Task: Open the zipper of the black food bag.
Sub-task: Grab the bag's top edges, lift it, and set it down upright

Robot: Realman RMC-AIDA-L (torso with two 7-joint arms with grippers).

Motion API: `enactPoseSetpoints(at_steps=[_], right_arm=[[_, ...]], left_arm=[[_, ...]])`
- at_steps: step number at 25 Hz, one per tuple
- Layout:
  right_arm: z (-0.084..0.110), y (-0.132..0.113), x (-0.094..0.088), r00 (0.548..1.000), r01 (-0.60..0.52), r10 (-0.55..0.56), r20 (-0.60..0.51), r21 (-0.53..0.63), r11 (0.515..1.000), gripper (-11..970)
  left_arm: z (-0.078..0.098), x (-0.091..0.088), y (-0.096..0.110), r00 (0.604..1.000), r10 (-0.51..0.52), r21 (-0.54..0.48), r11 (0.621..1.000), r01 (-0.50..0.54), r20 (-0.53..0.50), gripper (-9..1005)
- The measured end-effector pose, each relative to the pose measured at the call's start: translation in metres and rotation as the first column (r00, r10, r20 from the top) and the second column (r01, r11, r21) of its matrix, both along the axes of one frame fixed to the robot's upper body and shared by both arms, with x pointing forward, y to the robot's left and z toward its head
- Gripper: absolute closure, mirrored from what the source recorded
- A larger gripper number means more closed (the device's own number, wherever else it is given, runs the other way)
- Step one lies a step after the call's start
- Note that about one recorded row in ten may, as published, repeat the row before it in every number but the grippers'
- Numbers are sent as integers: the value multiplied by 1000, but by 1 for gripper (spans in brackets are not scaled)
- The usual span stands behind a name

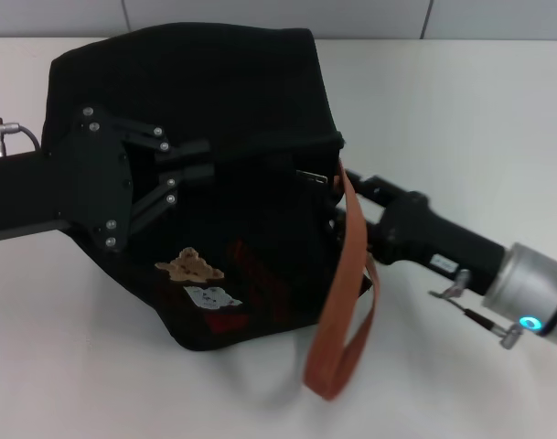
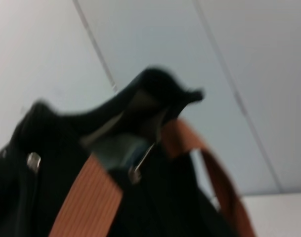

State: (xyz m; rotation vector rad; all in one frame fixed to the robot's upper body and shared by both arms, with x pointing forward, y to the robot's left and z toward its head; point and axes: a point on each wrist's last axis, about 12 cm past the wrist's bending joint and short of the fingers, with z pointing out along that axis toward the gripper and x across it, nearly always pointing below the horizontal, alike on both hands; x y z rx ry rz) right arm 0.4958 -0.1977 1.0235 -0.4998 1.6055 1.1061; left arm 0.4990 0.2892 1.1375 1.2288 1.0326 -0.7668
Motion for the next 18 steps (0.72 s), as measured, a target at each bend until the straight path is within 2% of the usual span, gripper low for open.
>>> enactPoseSetpoints(at_steps=[4,9,14,18], right_arm=[[9,-24,0,999,53,-51,-15,90,995,242],[17,-35,5,997,39,-29,-73,145,989,250],[40,-50,16,987,-31,69,-145,253,967,258],[60,-57,26,961,-111,177,-213,290,951,263]], left_arm=[[-3,0,0,1000,3,-6,1000,-3,0,898],[-4,1,-1,1000,4,-3,1000,-4,0,898],[-5,1,-2,1000,3,2,1000,-3,-2,899],[-7,0,-4,1000,0,-2,1000,0,4,899]])
